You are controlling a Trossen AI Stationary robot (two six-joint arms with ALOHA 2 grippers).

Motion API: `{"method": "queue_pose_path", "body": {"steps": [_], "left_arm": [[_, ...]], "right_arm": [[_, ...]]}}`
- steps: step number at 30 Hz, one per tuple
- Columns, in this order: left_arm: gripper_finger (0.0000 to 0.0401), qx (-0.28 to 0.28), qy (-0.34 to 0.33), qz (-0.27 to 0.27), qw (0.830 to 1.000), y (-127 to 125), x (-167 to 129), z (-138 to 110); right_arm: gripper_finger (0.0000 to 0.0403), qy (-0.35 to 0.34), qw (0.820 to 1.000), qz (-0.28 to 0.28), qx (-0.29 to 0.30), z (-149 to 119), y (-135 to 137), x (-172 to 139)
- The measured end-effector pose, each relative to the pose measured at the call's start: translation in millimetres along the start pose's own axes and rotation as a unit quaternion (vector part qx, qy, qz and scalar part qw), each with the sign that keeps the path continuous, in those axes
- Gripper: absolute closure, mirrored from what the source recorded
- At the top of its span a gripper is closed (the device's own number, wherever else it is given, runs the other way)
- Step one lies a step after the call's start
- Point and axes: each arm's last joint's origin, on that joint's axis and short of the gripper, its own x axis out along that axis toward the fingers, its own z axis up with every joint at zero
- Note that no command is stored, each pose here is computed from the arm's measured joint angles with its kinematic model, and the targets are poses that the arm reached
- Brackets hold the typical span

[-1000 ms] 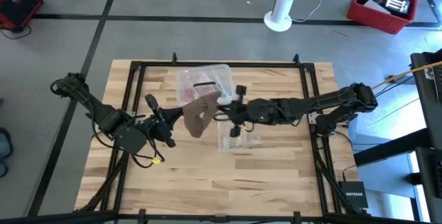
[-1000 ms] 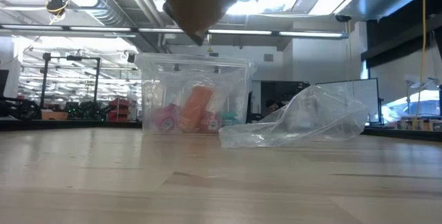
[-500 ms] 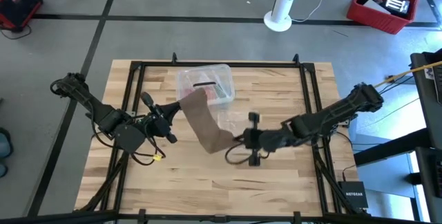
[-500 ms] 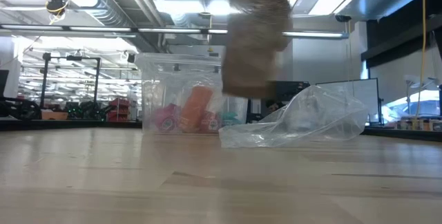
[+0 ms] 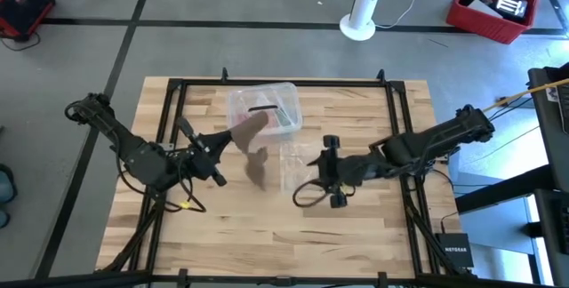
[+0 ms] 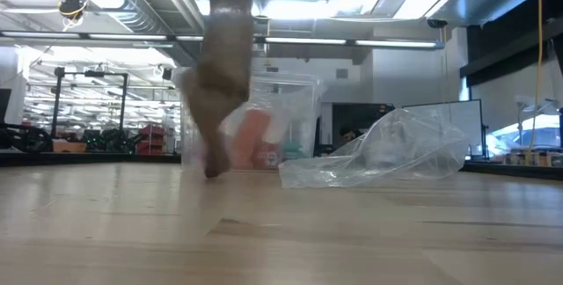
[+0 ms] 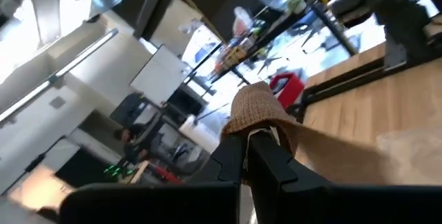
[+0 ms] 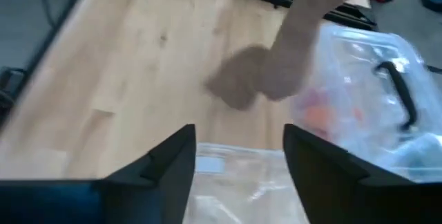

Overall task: Roll bandage
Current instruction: Roll the brown bandage

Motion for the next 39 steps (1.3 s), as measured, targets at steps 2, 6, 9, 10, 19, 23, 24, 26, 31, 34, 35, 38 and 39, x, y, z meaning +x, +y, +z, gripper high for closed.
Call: {"method": "queue_pose_path", "body": {"steps": [2,6,9,10,19,23,24,26,31,34,35,38,39], "left_arm": [[0.0401,-0.015,-0.022,-0.023,0.999,-1.3,1.0,1.0],[0.0401,-0.045,-0.030,-0.034,0.998,-1.3,4.6,0.8],[0.0401,-0.074,-0.026,-0.032,0.996,-0.6,7.5,-0.1],[0.0401,-0.084,-0.027,-0.037,0.995,-1.5,8.2,-0.6],[0.0401,-0.152,-0.018,-0.069,0.986,-37.2,6.2,-26.5],[0.0401,-0.175,-0.023,-0.086,0.981,-52.1,7.6,-39.6],[0.0401,-0.184,-0.023,-0.089,0.979,-55.0,8.8,-42.6],[0.0401,-0.196,-0.022,-0.094,0.976,-56.9,11.3,-45.4],[0.0401,-0.219,-0.032,-0.120,0.968,-57.5,17.5,-46.5],[0.0401,-0.225,-0.033,-0.126,0.966,-57.3,19.9,-46.8],[0.0401,-0.225,-0.033,-0.125,0.966,-57.0,20.8,-47.0],[0.0401,-0.222,-0.034,-0.121,0.967,-56.1,22.4,-46.9],[0.0401,-0.218,-0.035,-0.120,0.968,-55.8,22.5,-46.7]], "right_arm": [[0.0166,0.007,1.000,-0.011,-0.004,-5.4,-7.0,7.8],[0.0154,0.015,1.000,0.018,0.000,-27.4,-15.4,31.8],[0.0153,-0.035,0.998,0.057,0.017,-40.2,-21.6,47.3],[0.0153,-0.052,0.996,0.067,0.024,-44.3,-23.0,52.5],[0.0152,-0.155,0.984,0.040,0.076,-71.8,-23.1,77.7],[0.0152,-0.162,0.982,0.005,0.097,-77.2,-23.5,79.9],[0.0152,-0.160,0.982,0.006,0.100,-77.6,-23.3,80.1],[0.0152,-0.161,0.982,0.007,0.099,-77.5,-22.8,80.4],[0.0152,-0.167,0.981,0.006,0.099,-76.1,-23.6,77.1],[0.0152,-0.144,0.984,0.013,0.106,-79.9,-23.7,73.7],[0.0152,-0.135,0.985,0.028,0.102,-81.5,-22.8,73.0],[0.0152,-0.129,0.984,0.073,0.095,-84.7,-20.0,72.3],[0.0152,-0.133,0.983,0.086,0.091,-88.8,-18.5,73.6]]}}
